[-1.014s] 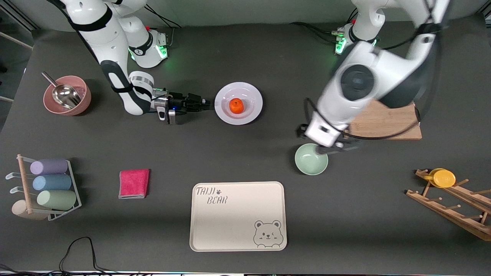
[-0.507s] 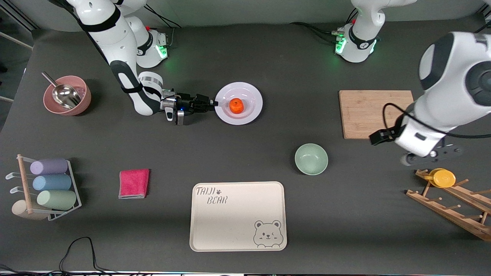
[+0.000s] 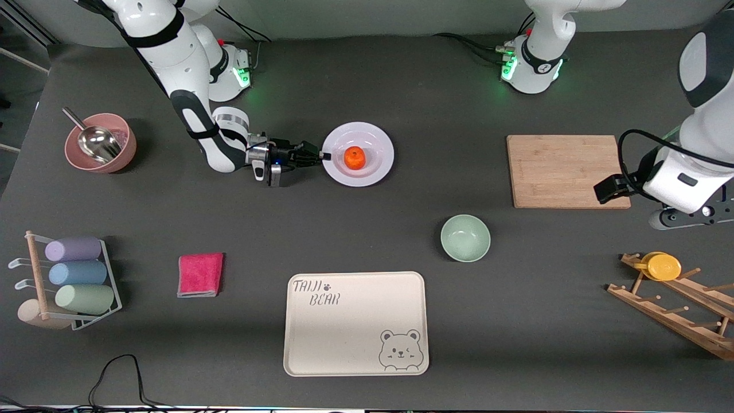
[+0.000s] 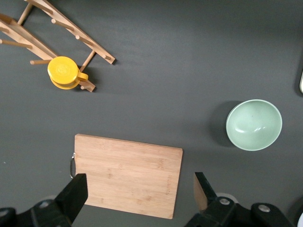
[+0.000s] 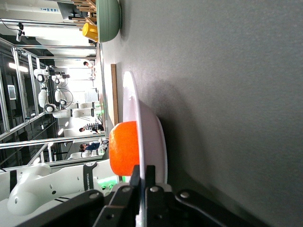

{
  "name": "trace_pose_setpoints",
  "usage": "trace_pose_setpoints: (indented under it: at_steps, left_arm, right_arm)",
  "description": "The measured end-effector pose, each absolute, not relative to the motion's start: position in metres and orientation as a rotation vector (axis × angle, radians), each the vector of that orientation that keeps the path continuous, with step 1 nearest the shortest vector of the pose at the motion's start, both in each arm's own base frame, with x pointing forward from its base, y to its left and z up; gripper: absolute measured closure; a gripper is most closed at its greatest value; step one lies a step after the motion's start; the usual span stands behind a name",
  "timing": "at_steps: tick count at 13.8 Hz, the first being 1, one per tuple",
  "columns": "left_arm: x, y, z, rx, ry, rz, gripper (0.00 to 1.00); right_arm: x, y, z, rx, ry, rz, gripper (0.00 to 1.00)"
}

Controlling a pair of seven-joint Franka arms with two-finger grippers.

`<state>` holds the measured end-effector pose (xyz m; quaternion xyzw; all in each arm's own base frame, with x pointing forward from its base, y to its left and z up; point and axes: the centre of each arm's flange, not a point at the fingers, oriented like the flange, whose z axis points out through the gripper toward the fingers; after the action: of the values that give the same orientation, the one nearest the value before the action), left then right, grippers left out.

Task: Place orange and plate with both arms
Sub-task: 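Carry the plate with the orange onto the bear tray with the right gripper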

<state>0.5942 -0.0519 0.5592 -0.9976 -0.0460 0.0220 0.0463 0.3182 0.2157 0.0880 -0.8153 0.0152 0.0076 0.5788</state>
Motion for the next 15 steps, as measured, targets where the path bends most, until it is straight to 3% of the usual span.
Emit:
trace_pose_setpoints:
  at_steps: [5,15]
  left_arm:
    - [0.594,-0.045,0.560,-3.067,-0.124,0.076,0.00]
    - [0.581,-0.022,0.585,-3.077,-0.201,0.135,0.00]
  right_arm:
    - [0.332,0.221,0.098,-1.889,0.018,-0.016,0.96]
    - [0.415,0.220,0.203,-1.795,0.046,-0.101,0.96]
